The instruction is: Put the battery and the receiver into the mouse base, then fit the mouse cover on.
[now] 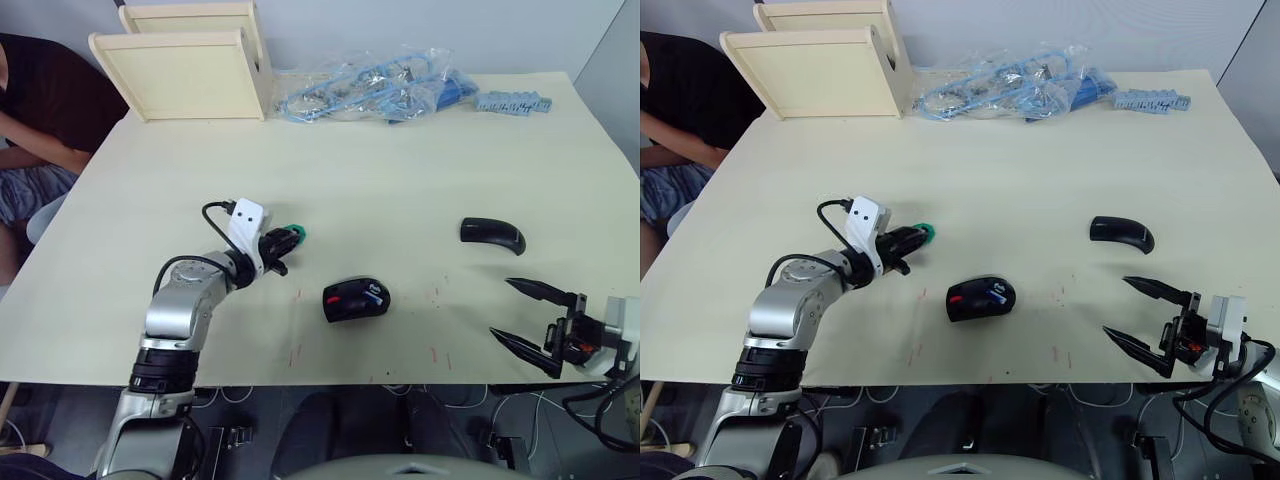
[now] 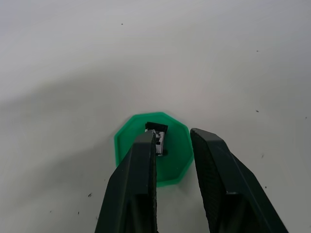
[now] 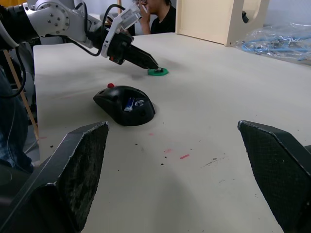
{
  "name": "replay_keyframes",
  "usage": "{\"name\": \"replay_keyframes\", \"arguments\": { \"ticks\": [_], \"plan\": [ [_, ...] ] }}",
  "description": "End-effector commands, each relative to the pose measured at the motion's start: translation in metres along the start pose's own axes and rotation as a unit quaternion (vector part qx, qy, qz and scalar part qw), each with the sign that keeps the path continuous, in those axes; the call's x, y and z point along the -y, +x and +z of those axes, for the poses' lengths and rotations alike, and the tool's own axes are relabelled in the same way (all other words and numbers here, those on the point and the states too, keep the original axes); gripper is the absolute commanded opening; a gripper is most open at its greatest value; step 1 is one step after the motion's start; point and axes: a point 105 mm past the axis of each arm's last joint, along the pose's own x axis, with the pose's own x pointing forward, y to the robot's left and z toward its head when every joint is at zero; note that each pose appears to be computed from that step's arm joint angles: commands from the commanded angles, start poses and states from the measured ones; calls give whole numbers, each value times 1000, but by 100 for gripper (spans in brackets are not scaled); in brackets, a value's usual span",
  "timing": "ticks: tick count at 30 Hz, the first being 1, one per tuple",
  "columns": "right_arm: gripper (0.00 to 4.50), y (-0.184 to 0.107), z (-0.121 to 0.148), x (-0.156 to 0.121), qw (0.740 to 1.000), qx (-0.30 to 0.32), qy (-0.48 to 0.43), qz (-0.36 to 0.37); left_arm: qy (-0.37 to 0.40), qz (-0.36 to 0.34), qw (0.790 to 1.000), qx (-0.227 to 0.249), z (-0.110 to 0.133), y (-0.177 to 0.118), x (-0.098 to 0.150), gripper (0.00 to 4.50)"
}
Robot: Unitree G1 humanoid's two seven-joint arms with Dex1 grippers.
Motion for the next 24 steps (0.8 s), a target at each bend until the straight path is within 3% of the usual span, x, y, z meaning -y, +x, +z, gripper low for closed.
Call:
{"name": "replay_keyframes", "arguments": {
  "ticks": [1, 11, 15, 24],
  "plan": [
    [450, -4, 10, 3, 1000, 6, -22, -8, 1, 6, 1000, 17, 11, -3, -5, 125],
    [450, -3, 10, 2, 1000, 6, -19, -7, 1, 20, 999, 30, 18, -5, -12, 125],
    [450, -3, 10, 2, 1000, 6, -18, -6, 1, 10, 999, 32, 19, -6, -8, 243],
    [450, -3, 9, 1, 1000, 5, -17, -5, 9, 10, 1000, 23, 16, -6, -6, 243]
  ]
}}
